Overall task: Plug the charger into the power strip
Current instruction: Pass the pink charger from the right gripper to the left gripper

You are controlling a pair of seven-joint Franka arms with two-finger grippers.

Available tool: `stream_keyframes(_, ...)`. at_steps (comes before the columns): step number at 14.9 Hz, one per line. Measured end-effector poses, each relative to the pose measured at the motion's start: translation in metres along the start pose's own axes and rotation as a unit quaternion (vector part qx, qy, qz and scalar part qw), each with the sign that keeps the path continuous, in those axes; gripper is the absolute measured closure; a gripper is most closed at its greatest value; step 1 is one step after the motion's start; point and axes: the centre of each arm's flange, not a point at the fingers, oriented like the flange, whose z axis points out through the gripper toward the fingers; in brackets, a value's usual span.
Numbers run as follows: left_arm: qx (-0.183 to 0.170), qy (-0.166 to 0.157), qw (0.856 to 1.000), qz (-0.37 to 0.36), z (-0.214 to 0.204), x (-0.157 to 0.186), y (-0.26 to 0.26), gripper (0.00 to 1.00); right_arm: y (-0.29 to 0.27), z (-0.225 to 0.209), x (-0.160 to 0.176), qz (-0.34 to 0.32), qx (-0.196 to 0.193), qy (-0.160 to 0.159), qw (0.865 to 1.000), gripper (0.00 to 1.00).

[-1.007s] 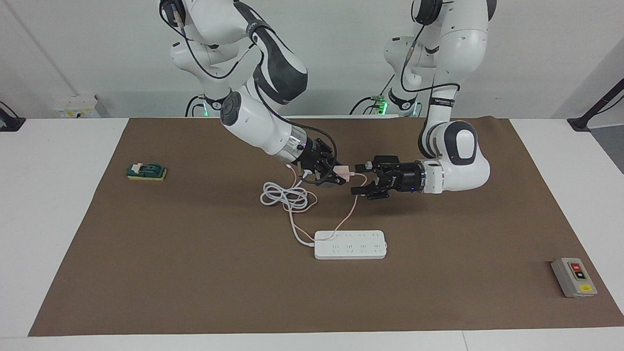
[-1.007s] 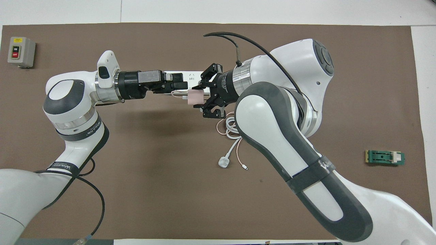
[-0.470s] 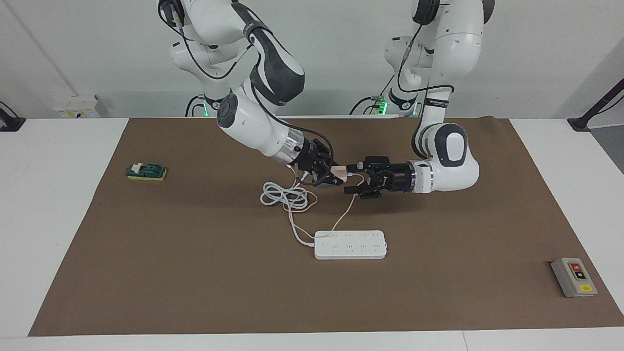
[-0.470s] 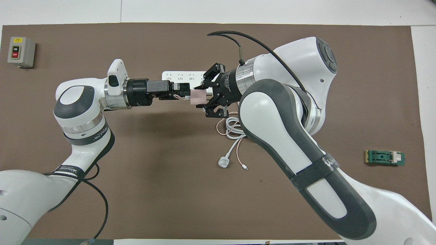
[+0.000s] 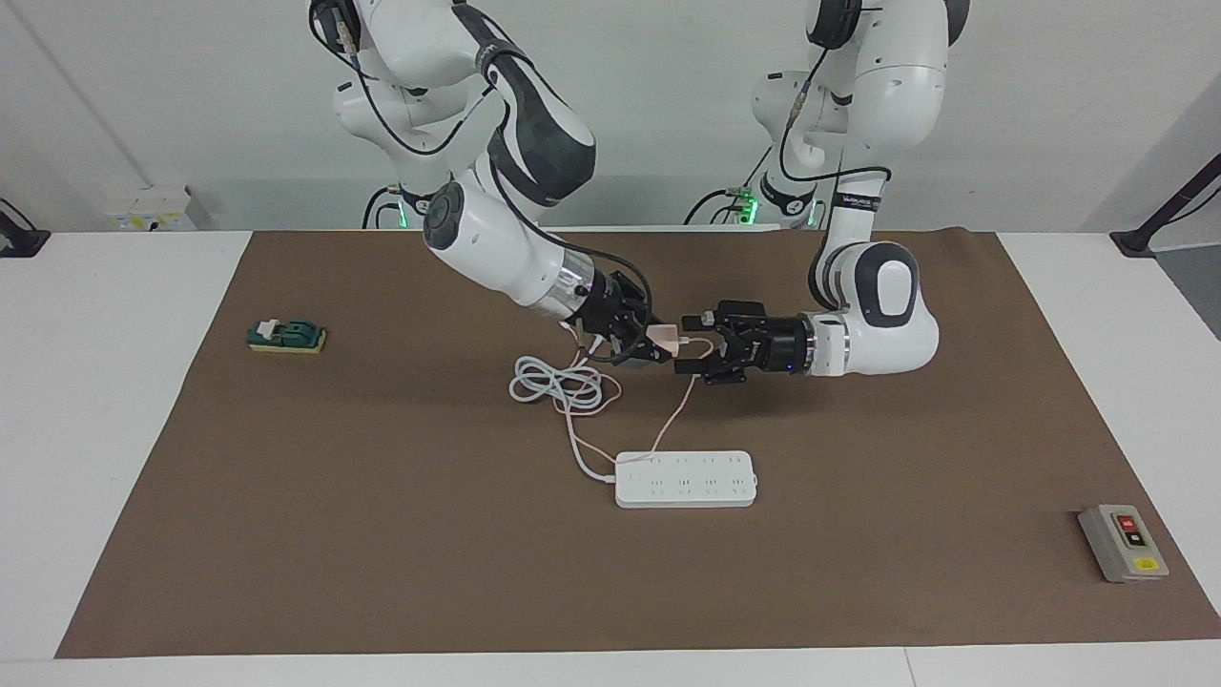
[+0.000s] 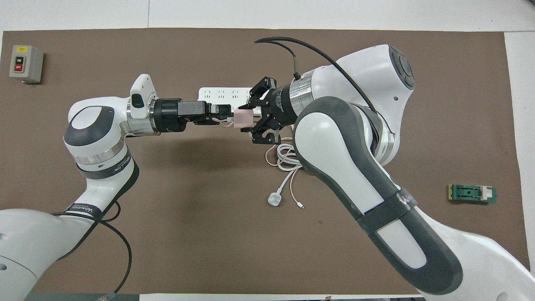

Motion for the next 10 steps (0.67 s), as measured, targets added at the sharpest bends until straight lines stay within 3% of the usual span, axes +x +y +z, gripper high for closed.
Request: stream_keyframes(10, -0.002, -0.003, 1.0, 0.0, 0.0038, -0.0013, 0.0006, 0.0, -0.0014, -0.0028, -0.0017, 0.006, 0.002, -0.012, 1.0, 0.51)
